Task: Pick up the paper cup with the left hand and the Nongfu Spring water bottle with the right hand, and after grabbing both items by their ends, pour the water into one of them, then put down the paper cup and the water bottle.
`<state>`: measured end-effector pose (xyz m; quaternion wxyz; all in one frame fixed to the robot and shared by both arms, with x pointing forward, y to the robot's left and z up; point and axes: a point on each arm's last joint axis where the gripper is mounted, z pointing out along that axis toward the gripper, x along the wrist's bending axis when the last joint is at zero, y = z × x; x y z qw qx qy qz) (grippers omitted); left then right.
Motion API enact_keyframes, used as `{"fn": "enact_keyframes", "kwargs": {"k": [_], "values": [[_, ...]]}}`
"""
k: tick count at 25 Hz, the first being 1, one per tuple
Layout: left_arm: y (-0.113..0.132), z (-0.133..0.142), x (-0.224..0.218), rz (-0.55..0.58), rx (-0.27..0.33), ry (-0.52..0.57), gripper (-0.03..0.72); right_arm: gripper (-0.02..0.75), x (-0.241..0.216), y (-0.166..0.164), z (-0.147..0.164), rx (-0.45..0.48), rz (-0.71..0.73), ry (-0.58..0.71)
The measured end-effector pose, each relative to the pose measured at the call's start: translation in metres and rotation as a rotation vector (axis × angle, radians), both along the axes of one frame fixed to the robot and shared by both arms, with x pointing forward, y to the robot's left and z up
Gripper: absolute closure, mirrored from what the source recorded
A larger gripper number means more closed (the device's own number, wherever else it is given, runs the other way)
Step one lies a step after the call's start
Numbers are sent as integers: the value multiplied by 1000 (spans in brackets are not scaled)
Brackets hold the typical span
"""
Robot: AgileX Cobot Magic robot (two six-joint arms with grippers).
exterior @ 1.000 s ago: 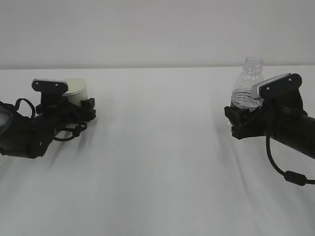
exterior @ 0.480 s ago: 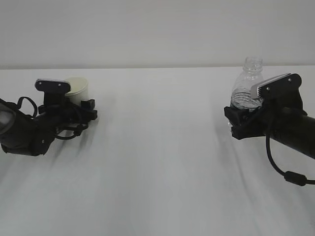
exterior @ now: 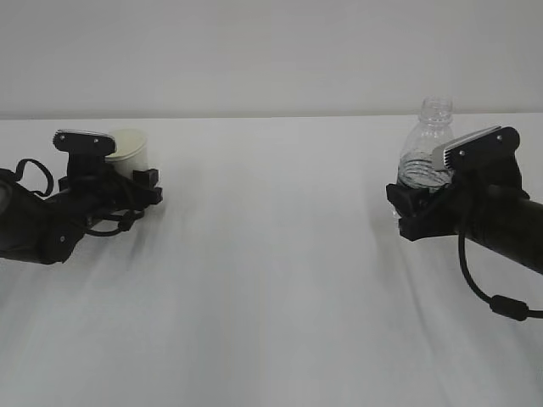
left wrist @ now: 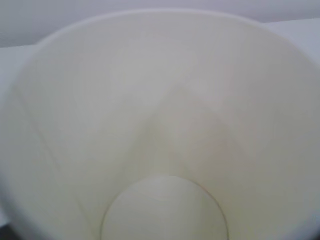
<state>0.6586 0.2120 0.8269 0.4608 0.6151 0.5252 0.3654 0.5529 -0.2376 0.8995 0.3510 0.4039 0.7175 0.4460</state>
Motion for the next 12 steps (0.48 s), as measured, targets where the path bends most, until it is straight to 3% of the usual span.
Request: {"fn": "enact_keyframes", "kwargs": {"k": [12], "values": [[0, 42, -34, -88, 24, -65, 214, 266, 0, 0, 0, 0, 0, 0]]}}
